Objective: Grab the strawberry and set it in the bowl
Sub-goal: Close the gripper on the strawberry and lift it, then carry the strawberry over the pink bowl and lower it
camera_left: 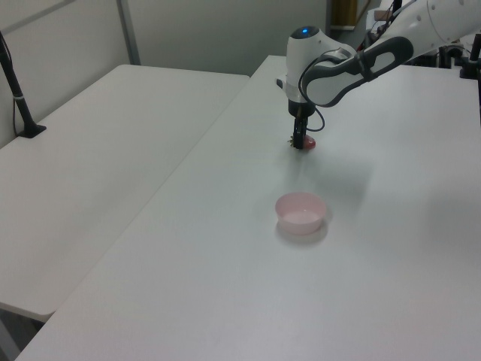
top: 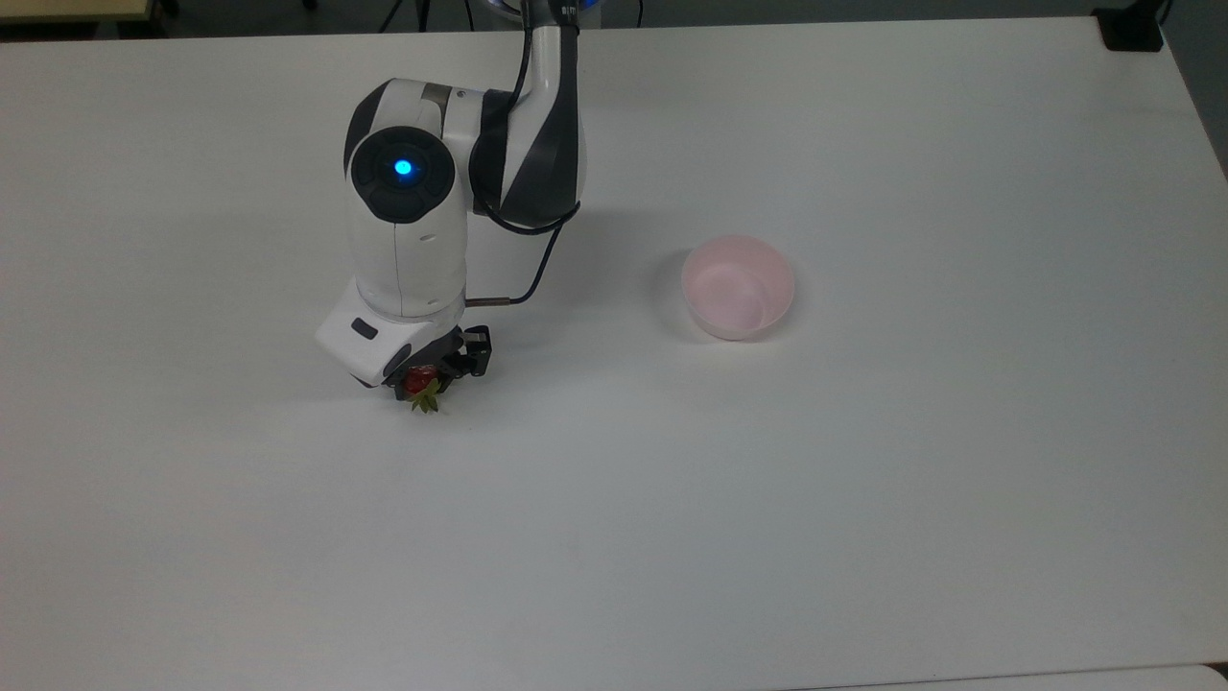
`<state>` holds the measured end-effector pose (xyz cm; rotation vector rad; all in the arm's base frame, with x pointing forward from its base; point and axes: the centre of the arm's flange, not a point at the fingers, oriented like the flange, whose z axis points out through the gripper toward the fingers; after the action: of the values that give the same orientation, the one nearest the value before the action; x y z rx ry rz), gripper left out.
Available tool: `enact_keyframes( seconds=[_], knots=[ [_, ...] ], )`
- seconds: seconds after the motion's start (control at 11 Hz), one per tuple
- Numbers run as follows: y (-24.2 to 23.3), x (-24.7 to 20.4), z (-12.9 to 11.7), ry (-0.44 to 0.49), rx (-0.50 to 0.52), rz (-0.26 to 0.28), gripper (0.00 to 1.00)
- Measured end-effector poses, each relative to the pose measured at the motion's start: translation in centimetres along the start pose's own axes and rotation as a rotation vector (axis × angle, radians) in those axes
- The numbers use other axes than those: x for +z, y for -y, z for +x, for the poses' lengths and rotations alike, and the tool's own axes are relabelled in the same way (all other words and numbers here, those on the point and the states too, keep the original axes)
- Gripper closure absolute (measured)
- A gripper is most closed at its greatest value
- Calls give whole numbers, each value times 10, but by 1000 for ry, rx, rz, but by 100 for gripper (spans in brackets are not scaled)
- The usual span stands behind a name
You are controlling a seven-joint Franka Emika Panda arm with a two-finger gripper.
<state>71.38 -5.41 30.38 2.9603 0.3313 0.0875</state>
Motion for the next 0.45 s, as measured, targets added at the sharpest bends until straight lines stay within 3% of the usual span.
enact_keyframes(
  seconds=[0.45],
  knots=[
    [8,-49,10,-77,10,22,59]
  ],
)
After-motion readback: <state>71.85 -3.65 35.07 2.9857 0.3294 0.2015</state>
